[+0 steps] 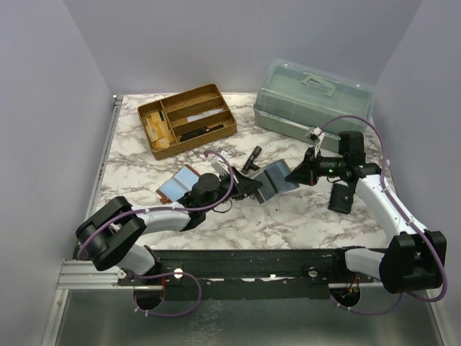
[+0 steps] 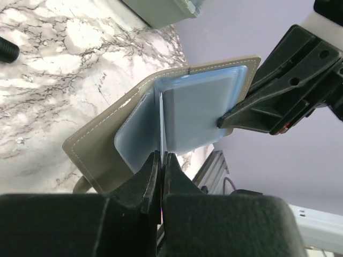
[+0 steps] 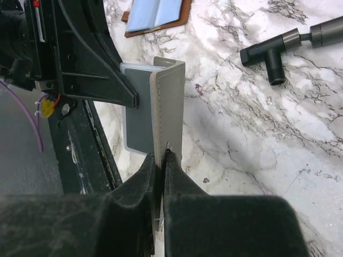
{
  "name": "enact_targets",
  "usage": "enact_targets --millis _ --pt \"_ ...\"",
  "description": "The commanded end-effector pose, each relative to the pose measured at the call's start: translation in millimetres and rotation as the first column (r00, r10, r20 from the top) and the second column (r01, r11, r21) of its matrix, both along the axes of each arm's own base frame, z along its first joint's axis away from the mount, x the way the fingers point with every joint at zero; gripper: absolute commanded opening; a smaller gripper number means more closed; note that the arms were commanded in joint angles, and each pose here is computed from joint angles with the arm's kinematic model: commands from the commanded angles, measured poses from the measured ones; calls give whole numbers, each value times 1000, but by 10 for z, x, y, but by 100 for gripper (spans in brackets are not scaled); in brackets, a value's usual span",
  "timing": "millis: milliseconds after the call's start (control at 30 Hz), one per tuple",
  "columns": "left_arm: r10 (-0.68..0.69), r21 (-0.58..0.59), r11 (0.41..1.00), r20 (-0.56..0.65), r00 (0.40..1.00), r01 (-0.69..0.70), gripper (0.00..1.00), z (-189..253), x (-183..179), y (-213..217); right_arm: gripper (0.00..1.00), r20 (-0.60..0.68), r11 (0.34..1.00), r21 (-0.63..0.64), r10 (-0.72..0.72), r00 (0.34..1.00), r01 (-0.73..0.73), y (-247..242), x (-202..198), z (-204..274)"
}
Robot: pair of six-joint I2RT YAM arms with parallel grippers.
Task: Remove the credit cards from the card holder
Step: Remove the credit card from the card holder.
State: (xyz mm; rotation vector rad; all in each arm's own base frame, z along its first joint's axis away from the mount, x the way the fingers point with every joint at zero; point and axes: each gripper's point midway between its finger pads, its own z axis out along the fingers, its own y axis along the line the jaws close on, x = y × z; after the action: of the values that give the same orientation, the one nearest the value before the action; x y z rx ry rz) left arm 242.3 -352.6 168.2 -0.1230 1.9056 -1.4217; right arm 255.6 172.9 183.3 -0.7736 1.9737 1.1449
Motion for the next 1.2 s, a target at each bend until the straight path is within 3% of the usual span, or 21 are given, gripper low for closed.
enact_targets --millis 0,67,133,167,200,300,400,500,567,633,867,1167 --pt "-46 70 997 116 992 38 0 -43 -60 58 0 9 1000 -9 -19 1000 20 -19 12 -9" --pt "-68 77 996 206 976 53 0 14 -107 100 2 -11 999 -23 -40 999 39 -41 43 -69" --pt "-97 103 992 259 961 72 0 27 -151 115 17 -53 996 -54 -67 996 64 -74 86 -192" --pt "-117 114 990 277 954 88 0 36 -172 105 27 -63 992 -85 -96 993 90 -116 137 -250" --pt "-129 122 988 278 952 98 0 40 -177 89 45 -55 986 -118 -128 990 121 -165 200 -271" --pt "-161 158 979 203 966 130 0 -20 -155 -2 69 33 972 -155 -173 984 176 -253 289 -157" --pt "-177 176 972 122 977 154 0 -102 -126 -96 77 166 971 -127 -181 969 203 -270 292 119" --pt "-218 167 965 87 972 201 0 -133 -147 -203 79 214 999 -28 -31 976 38 -82 25 335" --pt "-245 163 960 91 965 229 0 -128 -157 -256 76 172 986 83 129 977 -144 82 -257 356" --pt "-274 157 955 125 954 253 0 -90 -175 -296 73 114 958 160 221 969 -237 144 -407 313" --pt "-327 148 944 274 904 296 0 56 -306 -259 64 17 948 213 238 971 -236 170 -397 154" --pt "-321 104 947 349 880 304 0 236 -430 -178 54 -88 939 266 249 964 -218 190 -416 34"
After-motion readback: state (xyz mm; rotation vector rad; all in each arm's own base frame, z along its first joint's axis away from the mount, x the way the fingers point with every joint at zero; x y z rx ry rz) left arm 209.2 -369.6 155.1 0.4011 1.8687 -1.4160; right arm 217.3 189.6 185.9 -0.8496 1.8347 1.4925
